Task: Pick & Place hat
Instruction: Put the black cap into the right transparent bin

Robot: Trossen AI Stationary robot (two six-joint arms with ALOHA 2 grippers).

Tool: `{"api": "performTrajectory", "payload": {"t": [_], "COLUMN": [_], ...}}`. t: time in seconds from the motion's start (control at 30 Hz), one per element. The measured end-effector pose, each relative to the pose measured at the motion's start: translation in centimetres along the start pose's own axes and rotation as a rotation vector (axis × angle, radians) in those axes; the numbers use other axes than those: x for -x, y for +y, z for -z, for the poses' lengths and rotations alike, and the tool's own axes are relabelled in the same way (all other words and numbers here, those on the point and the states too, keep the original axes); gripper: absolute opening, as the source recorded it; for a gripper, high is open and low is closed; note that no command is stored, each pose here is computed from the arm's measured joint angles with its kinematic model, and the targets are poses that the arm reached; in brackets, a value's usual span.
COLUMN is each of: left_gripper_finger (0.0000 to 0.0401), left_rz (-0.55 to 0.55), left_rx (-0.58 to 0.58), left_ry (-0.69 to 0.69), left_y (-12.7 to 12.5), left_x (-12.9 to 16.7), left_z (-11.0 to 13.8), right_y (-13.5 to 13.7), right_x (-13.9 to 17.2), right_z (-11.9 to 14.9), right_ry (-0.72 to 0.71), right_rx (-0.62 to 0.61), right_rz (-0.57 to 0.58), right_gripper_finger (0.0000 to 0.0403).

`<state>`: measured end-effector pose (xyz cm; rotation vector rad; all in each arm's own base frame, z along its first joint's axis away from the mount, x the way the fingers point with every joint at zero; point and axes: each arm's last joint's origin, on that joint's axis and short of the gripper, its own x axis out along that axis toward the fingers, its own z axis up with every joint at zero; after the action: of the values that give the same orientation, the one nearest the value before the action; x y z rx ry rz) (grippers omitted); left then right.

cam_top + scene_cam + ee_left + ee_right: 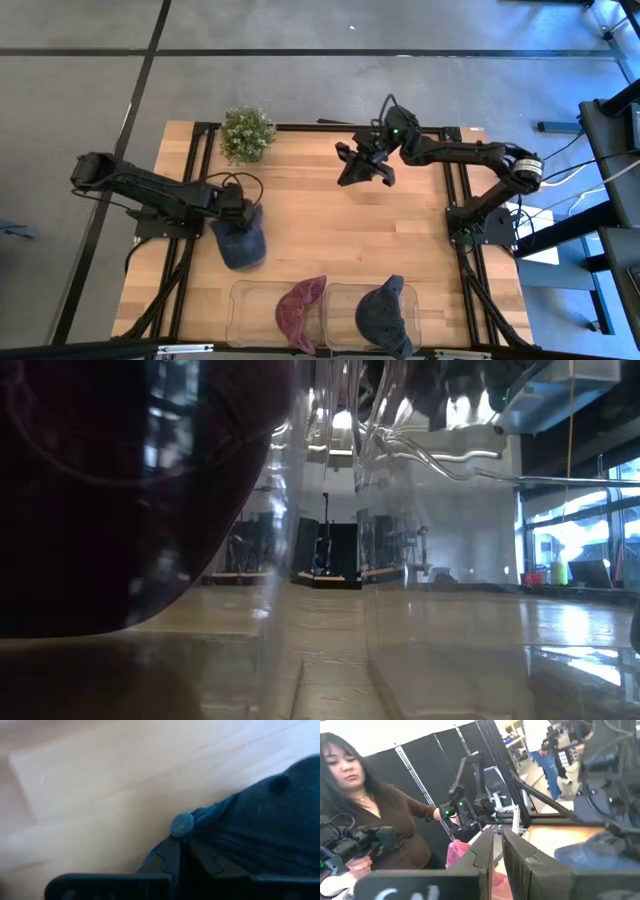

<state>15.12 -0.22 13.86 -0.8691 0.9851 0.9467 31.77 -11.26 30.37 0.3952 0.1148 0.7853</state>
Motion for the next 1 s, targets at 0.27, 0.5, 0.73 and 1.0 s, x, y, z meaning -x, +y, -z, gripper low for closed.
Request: {"api": "performTrajectory", "payload": {"t": [0.27,0.5,0.73,1.0], "left_gripper_finger": [0.0007,0.0006,0.0006,0.0006], "left_rz": [0.112,0.251,0.519,0.721], "left_rx": [-0.190,-0.383,-0.639,-0.802], "left_ry": [-0.213,-0.393,-0.606,-0.775], "left_y": [-3.9,-7.5,-10.5,-12.0], "left_x": [4.3,10.4,15.7,18.9], "left_z": [-2.8,-5.8,-7.8,-8.7], "right_y": [2.9,3.8,4.2,4.9], "right_x": [0.6,0.7,0.1,-0.7], "right_z": [-1.9,-2.2,-2.1,-4.3], "right_ry": [-0.026,0.017,0.038,0.039], "right_rx": [0.070,0.090,0.077,0.188], "right_rz": [-0.018,-0.098,-0.139,-0.134], "right_gripper_finger": [0.0042,0.0042,0.0042,0.0042]}}
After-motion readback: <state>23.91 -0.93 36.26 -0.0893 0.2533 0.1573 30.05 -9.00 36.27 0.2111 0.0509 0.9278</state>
